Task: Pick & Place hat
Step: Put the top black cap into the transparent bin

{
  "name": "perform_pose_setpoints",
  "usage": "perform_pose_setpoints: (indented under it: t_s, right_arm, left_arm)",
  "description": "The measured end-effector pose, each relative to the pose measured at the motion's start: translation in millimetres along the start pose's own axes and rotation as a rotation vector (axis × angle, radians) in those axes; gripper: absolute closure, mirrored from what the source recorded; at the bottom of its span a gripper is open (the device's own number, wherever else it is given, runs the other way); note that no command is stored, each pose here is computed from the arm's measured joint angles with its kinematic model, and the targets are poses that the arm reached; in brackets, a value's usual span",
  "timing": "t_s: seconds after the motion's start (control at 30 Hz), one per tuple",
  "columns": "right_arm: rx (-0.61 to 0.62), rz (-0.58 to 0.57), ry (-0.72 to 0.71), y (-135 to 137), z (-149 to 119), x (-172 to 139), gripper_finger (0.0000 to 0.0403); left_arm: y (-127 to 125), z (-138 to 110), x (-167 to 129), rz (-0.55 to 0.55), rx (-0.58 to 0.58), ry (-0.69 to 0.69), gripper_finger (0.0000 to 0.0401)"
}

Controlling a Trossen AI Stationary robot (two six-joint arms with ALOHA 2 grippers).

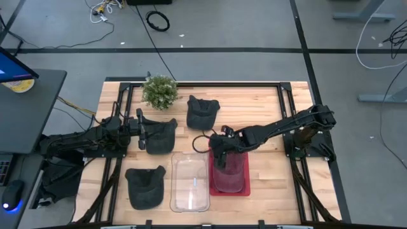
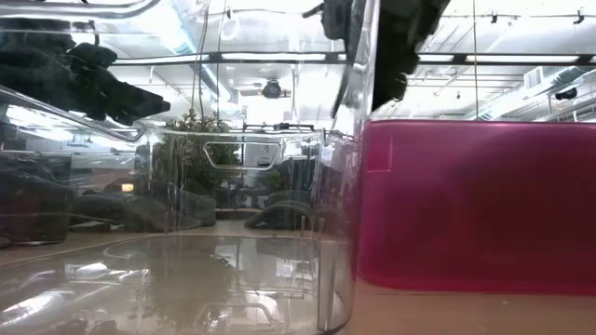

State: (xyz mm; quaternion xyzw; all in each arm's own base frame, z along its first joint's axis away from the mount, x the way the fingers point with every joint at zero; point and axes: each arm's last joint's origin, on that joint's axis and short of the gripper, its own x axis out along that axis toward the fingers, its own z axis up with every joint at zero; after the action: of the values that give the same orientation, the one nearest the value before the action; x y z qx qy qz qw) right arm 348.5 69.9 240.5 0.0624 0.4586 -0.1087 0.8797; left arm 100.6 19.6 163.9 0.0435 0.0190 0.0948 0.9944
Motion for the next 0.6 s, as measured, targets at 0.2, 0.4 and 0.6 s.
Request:
perform_pose_setpoints:
  t_s: [0.2, 0.4, 0.6]
  right_arm:
    - [-0.052, -0.016, -0.09, -22, 18, 6, 0.0248]
    - [-0.056, -0.075, -0.088, -56, 28, 12, 0.0248]
    - [-0.066, -0.122, -0.103, -86, 36, 15, 0.0247]
  left_arm:
    - [0, 0, 0, 0.0, 0.0, 0.0, 0.0229]
    - [0, 0, 0, 0.0, 0.0, 0.0, 0.0229]
    - [0, 0, 0, 0.0, 0.0, 0.0, 0.0229]
